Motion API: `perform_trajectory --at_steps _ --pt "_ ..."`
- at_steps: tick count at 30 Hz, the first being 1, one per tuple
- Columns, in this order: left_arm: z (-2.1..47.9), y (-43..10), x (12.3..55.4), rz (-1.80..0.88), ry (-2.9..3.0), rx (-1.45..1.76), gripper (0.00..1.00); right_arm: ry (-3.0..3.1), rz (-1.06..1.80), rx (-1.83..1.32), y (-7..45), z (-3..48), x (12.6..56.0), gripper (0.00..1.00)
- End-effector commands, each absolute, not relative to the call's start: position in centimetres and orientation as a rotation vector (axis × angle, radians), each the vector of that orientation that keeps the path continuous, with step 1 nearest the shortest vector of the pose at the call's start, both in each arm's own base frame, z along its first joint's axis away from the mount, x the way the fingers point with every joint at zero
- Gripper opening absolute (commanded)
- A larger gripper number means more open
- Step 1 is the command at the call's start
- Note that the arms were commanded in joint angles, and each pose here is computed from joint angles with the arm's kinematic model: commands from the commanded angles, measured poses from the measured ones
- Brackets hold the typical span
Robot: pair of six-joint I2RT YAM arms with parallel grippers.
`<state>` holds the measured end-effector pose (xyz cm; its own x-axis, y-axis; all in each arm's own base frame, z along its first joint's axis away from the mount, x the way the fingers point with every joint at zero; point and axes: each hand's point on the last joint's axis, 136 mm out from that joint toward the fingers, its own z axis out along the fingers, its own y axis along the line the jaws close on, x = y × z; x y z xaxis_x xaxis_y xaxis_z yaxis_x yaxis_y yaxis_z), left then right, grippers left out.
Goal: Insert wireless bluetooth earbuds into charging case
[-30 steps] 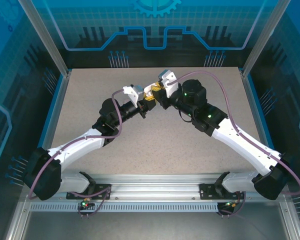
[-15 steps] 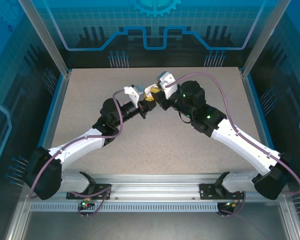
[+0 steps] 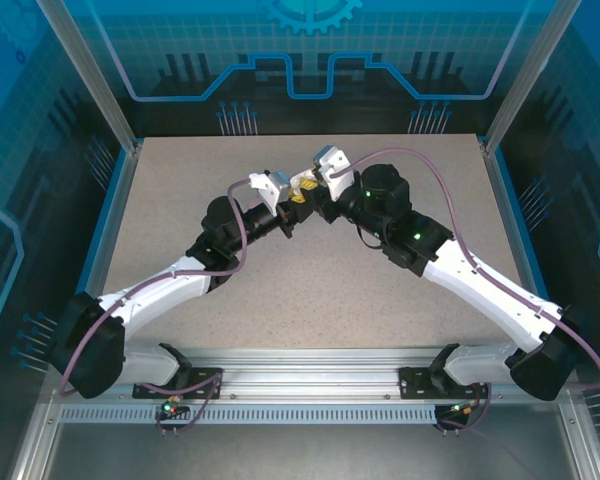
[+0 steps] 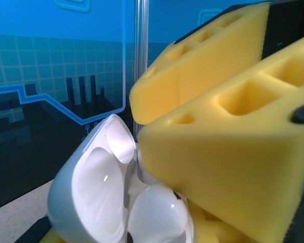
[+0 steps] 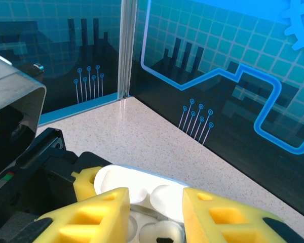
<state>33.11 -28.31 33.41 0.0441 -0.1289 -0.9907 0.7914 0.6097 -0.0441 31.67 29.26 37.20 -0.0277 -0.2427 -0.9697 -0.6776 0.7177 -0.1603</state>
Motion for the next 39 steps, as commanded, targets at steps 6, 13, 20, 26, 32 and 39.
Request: perform_trajectory --at_steps 6,13,20,26,32,39 --pt "36.5 -28.6 32.7 -0.785 1.252 0.622 0.0 1.654 0.415 -0.767 28.6 35.4 30.9 0.35" --pt "36.6 -28.7 32.9 -0.782 1.253 0.622 0.0 1.66 0.427 -0.763 28.4 35.2 30.6 0.39" --pt "36.6 -28.8 33.0 -0.781 1.252 0.624 0.0 1.668 0.43 -0.755 28.0 35.0 30.4 0.42" --pt "36.5 -28.9 33.0 -0.777 1.252 0.627 0.0 1.673 0.444 -0.743 27.5 35.0 30.1 0.46" --pt "36.2 -28.8 33.1 -0.773 1.259 0.627 0.0 1.665 0.503 -0.739 27.2 35.9 29.1 0.57" --pt "35.7 -28.8 33.1 -0.775 1.266 0.627 0.0 1.658 0.577 -0.541 23.8 39.8 29.3 0.59"
